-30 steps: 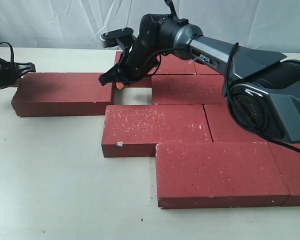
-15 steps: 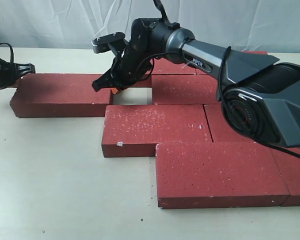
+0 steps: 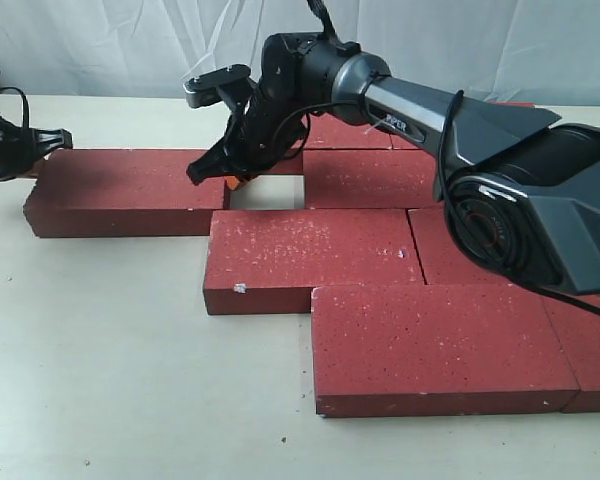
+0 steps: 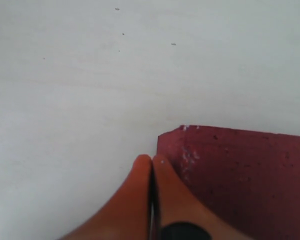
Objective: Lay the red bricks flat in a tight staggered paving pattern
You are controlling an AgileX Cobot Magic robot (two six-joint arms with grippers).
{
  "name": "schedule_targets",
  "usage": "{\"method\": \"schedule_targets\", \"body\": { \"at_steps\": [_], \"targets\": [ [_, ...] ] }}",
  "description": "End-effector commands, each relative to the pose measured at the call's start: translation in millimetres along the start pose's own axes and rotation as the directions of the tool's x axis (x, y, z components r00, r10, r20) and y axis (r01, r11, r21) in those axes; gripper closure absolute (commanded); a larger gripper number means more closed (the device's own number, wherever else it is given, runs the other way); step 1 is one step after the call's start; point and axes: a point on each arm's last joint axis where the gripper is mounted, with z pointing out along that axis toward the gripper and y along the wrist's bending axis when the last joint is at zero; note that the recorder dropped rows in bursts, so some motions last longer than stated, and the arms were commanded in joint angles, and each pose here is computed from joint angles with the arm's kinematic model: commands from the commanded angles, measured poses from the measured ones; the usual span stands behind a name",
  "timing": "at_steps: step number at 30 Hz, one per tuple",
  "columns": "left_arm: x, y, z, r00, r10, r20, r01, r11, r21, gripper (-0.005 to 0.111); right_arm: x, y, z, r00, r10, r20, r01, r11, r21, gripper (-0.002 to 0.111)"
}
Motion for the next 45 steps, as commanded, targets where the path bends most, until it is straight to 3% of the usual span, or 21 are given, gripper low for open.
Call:
{"method": "schedule_targets", "body": {
  "at_steps": [1,9,20,24,35,45],
  "targets": [
    [1,-7.6,0,1.000,-0.006,-0.018,0.007,0.999,0.032,0.107,-8,3,-21,0.999,-0.028,0.017,0.028,1.000,0.015,0.109],
    [0,-7.6,0,1.000,-0.016,-0.013,0.016,0.999,0.032,0.107,-10,-7,-35,1.000,-0.018,0.018,0.017,0.999,0.041,0.109],
    [0,-7.5,0,1.000,-0.018,-0.011,0.018,0.999,0.031,0.107,0,-16,-23,0.997,-0.044,-0.060,0.049,0.995,0.085,0.109],
    [0,-7.5,0,1.000,-0.018,-0.011,0.018,0.999,0.031,0.107,-6,-17,-44,0.997,-0.067,-0.047,0.072,0.990,0.120,0.109],
    [1,-8.3,0,1.000,-0.027,-0.015,0.027,0.999,0.039,0.107,3,-43,-86,0.996,0.014,-0.092,0.000,0.988,0.156,0.109],
    [2,-11.6,0,0.998,-0.060,-0.036,0.063,0.995,0.074,0.107,43,-50,-124,0.991,0.047,-0.124,-0.022,0.982,0.189,0.109]
  ]
}}
